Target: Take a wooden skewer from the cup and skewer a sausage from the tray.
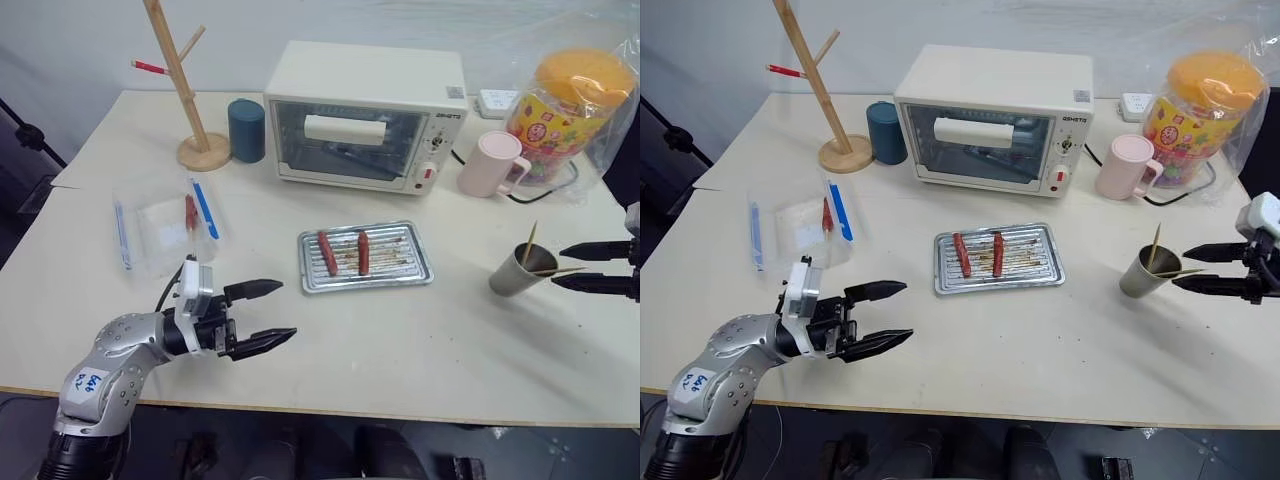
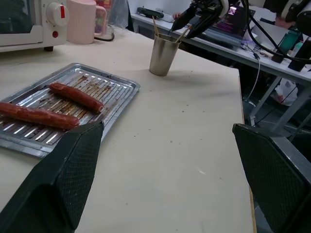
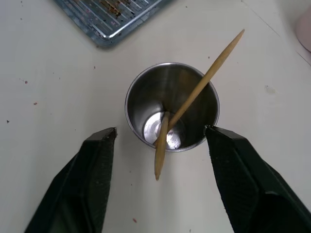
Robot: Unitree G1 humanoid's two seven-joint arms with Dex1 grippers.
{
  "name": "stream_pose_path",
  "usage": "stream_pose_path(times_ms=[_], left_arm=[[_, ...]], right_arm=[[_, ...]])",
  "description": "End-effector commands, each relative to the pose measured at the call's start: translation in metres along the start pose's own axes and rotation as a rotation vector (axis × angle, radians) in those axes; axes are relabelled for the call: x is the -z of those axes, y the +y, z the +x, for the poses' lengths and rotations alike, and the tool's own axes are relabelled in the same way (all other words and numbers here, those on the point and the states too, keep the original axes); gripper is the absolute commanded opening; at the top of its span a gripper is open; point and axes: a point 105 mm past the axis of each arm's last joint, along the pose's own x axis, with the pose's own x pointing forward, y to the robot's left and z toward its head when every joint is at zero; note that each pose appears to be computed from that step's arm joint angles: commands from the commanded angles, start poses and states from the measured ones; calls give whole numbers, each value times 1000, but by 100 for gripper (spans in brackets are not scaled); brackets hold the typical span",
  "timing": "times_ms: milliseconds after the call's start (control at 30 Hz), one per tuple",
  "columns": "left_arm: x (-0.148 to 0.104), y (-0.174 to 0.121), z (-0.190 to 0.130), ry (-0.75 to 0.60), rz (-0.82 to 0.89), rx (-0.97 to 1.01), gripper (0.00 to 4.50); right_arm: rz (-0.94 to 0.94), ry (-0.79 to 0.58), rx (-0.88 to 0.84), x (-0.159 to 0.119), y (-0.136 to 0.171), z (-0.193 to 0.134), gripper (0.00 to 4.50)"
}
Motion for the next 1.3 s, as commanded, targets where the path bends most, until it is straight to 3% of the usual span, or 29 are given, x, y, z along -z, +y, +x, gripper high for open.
stream_pose_path(times_ms=[33, 267, 633, 867, 1000, 1133, 1300], left_arm=[[-9, -3, 1, -18, 54, 7, 450], [-9, -3, 2, -19, 57, 3, 450], [-6, 0, 5, -29, 65, -1, 450], [-1, 3, 10, -47, 54, 25, 450], [1, 7, 14, -43, 31, 55, 450], [-7, 8, 19, -78, -4, 88, 450], [-23, 7, 34, -148, -40, 153, 450]], right_arm=[[-21, 6, -15, -5, 0, -4, 179], [-8, 0, -10, -9, -2, -8, 4], [-9, 6, 15, -39, -4, -43, 4], [1, -1, 40, -81, 12, -84, 4], [-3, -91, 8, -109, 25, -94, 4], [32, -207, -83, -133, 38, -89, 4], [74, -325, -357, -147, 63, -40, 4]])
